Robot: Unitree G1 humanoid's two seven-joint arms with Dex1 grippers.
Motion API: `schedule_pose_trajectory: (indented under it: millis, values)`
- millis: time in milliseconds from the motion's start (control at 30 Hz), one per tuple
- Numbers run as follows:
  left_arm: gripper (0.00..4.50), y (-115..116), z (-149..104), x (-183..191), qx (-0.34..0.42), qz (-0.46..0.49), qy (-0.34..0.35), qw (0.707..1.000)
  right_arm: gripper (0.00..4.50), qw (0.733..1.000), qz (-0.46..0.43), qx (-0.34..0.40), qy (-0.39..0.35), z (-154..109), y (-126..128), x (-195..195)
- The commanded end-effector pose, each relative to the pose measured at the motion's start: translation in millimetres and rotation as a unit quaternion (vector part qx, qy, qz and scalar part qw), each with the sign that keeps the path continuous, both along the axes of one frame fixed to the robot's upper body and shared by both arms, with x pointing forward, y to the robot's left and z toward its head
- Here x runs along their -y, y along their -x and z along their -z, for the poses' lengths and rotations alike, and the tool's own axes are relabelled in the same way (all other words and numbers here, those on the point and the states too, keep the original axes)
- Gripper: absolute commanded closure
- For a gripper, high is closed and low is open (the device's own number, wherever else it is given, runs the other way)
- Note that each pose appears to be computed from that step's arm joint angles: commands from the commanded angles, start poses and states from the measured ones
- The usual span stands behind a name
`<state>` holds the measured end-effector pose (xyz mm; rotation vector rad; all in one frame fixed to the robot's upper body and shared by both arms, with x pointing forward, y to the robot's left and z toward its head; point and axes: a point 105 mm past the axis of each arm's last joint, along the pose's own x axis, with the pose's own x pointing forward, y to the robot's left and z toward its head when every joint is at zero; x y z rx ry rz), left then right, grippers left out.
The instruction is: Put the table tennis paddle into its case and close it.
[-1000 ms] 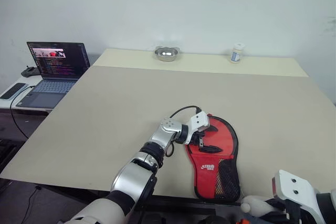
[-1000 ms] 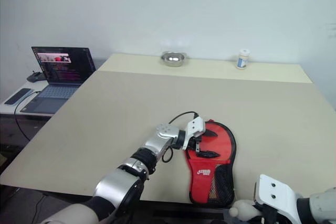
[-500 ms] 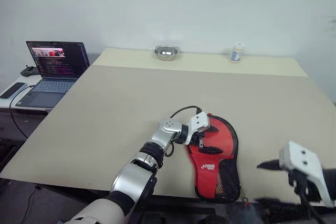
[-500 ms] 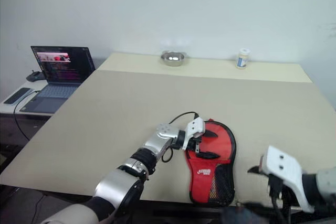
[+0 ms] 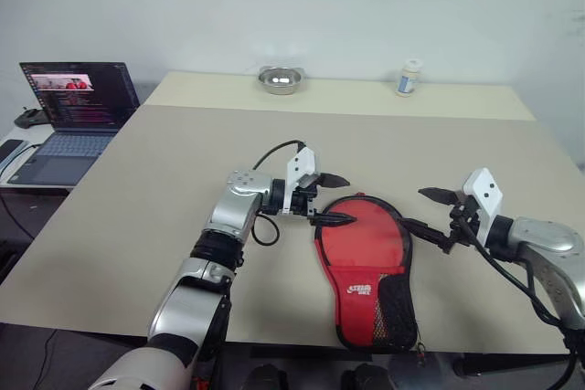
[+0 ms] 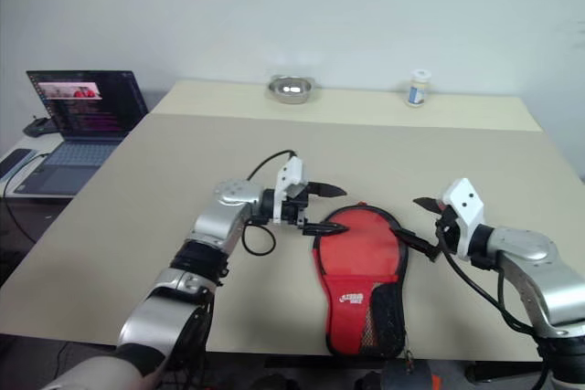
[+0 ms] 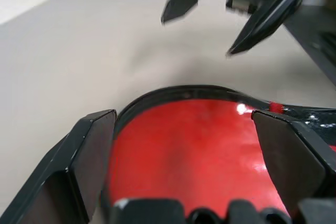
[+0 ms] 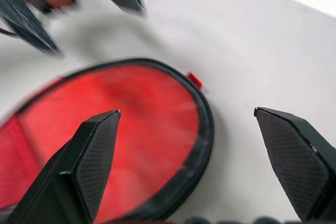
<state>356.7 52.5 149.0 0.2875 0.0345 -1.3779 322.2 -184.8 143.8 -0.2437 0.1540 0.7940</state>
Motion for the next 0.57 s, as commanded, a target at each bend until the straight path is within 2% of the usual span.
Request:
schedule_pose_trajectory:
  millis: [33, 167, 300, 567]
  values:
    - [0.0, 3, -15, -10, 0.018, -0.049, 0.027, 0.998, 0.01, 1.0, 0.007, 0.017, -0.023, -4, -14, 12]
    - [0.0, 7, -4, -19, 0.014, -0.119, 0.024, 0.993, 0.01, 1.0, 0.017, 0.011, -0.023, -4, -20, 46]
    - [0.0, 6, -2, -18, 0.012, -0.123, 0.02, 0.992, 0.01, 0.999, 0.037, 0.009, 0.017, -9, -24, 78]
    - [0.0, 3, 9, -10, -0.01, -0.109, 0.035, 0.993, 0.01, 0.999, 0.04, 0.018, 0.028, -12, 3, 75]
